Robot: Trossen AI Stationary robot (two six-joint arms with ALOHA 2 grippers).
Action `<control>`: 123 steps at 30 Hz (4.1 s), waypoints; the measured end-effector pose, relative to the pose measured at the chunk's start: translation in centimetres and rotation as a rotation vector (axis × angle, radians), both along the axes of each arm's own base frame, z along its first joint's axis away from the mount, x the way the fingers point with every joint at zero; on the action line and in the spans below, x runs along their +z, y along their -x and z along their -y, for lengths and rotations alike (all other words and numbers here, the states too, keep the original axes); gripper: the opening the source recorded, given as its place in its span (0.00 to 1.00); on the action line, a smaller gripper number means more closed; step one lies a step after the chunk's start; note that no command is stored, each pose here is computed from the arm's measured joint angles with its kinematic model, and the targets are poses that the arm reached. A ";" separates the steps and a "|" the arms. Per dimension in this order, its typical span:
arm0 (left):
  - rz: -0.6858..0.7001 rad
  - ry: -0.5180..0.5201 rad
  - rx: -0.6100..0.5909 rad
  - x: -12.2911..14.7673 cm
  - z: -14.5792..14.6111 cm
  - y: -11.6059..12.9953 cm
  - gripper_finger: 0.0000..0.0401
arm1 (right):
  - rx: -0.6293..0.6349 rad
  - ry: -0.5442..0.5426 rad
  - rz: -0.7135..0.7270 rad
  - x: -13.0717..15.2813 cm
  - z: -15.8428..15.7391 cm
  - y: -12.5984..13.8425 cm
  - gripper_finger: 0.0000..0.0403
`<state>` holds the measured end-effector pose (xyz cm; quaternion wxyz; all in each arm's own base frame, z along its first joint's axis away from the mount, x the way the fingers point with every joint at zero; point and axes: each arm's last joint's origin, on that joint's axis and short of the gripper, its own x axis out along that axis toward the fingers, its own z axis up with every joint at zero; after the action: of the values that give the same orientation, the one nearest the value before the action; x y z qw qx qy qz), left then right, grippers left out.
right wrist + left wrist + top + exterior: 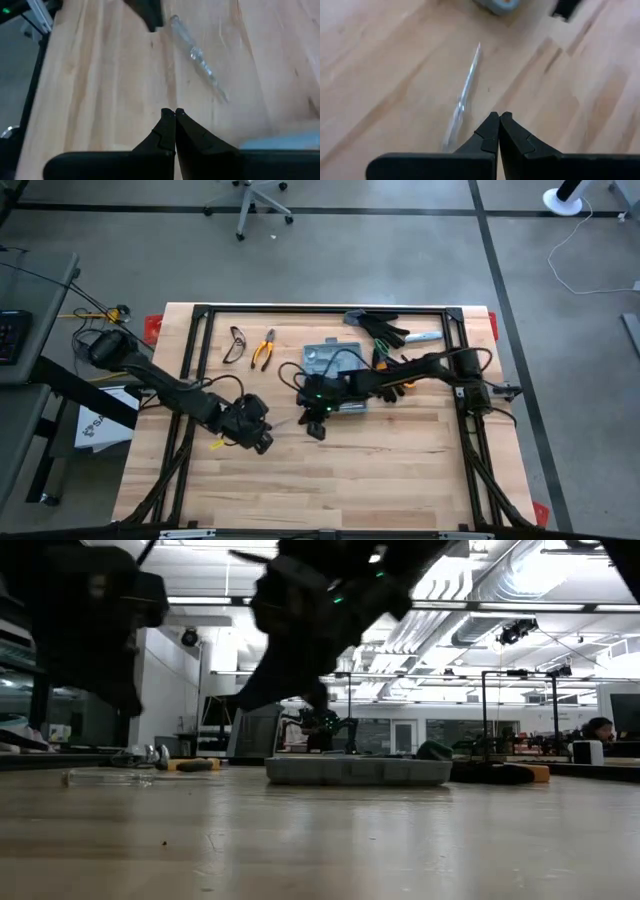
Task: Prefit tool cases
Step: Put the transparent flat screwdriver into the gray toolbox
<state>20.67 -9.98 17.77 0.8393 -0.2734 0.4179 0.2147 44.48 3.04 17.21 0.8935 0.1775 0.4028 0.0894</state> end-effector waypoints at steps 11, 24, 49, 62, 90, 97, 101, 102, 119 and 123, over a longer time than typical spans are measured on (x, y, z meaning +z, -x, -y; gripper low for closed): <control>-0.041 -0.026 0.000 -0.1 0.1 0.7 0.01 | 0.057 0.006 -0.070 -2.5 1.4 -3.7 0.00; -0.038 -0.038 -0.002 -0.1 -0.5 0.3 0.20 | 0.025 0.010 -0.056 -2.6 3.2 -4.0 0.00; -0.110 0.002 -0.006 -1.0 -1.6 -0.6 0.28 | 0.008 0.038 -0.117 -5.0 3.4 -4.1 0.00; -0.086 0.025 0.000 -1.3 -1.4 -1.1 0.28 | -0.002 0.044 -0.078 -4.5 3.9 -4.6 0.00; -0.276 -0.032 -0.196 -2.6 -1.4 -0.4 0.28 | 0.018 0.016 -0.137 -6.6 3.7 -4.6 0.00; -0.339 -0.051 -0.224 -4.7 -1.1 -1.2 0.28 | 0.022 0.006 -0.142 -6.6 3.7 -4.5 0.00; -0.369 -0.053 -0.211 -5.4 -1.0 -1.4 0.28 | 0.025 0.002 -0.145 -6.7 3.7 -4.5 0.00; -0.373 -0.053 -0.211 -5.5 -1.0 -1.4 0.28 | 0.026 0.002 -0.145 -6.7 3.7 -4.5 0.00; -0.309 0.035 -0.080 -4.4 -1.3 -1.3 0.07 | 0.020 0.010 -0.180 -3.5 4.0 -3.3 0.00; -0.247 0.024 -0.063 -3.2 -1.2 -0.8 0.07 | 0.025 0.082 -0.166 0.2 4.1 -2.1 0.00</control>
<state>21.46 -8.82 14.59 0.7845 -0.2419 0.5290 0.2150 46.62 -1.06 17.36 0.8624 0.1426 0.4808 0.0689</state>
